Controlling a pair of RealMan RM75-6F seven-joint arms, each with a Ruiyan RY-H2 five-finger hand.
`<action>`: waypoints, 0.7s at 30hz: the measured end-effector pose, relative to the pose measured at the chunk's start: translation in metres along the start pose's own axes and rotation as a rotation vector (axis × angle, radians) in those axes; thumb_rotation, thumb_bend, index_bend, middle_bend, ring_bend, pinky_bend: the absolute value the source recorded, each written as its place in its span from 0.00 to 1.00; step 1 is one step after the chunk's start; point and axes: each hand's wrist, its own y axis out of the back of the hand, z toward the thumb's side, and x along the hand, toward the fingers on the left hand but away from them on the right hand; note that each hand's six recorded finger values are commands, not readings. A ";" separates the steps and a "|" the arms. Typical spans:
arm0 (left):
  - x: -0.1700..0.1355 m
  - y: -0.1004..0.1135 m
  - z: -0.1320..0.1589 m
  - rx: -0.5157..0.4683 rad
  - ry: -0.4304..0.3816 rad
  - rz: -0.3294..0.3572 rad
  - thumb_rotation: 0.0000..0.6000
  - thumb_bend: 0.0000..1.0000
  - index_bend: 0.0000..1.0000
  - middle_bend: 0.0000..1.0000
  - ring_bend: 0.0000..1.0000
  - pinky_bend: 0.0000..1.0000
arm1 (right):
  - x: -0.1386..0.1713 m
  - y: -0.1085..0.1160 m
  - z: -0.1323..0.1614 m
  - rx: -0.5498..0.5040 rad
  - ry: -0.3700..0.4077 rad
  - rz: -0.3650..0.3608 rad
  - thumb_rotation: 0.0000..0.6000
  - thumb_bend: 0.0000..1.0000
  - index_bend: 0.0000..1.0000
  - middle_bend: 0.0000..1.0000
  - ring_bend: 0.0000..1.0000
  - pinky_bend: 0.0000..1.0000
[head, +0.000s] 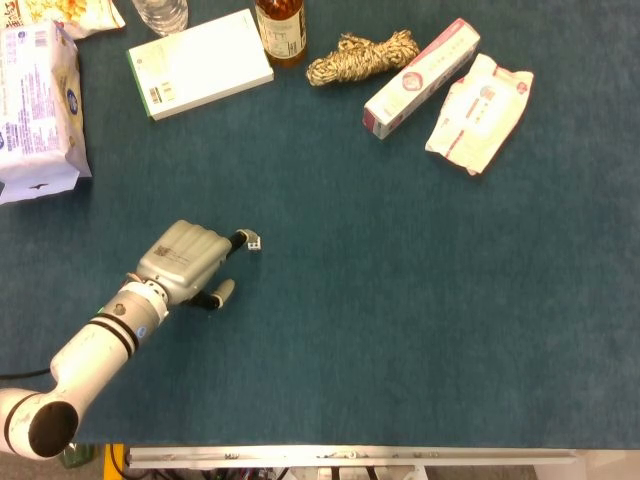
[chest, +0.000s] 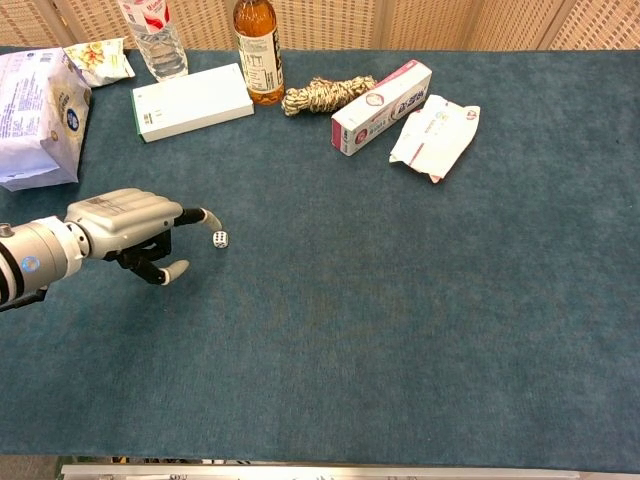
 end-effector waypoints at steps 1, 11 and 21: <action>-0.001 0.001 -0.001 -0.001 0.005 0.007 0.85 0.47 0.12 0.93 0.93 0.98 | 0.000 0.000 0.000 0.001 0.001 0.001 1.00 0.30 0.29 0.32 0.20 0.17; -0.029 0.017 -0.035 -0.024 0.111 0.189 1.00 0.47 0.06 0.67 0.63 0.87 | -0.004 -0.001 0.004 0.008 0.011 0.008 1.00 0.30 0.29 0.32 0.20 0.17; -0.101 0.029 -0.106 -0.163 0.322 0.536 1.00 0.38 0.07 0.37 0.34 0.48 | -0.008 -0.007 0.013 0.013 0.025 0.029 1.00 0.29 0.29 0.32 0.20 0.17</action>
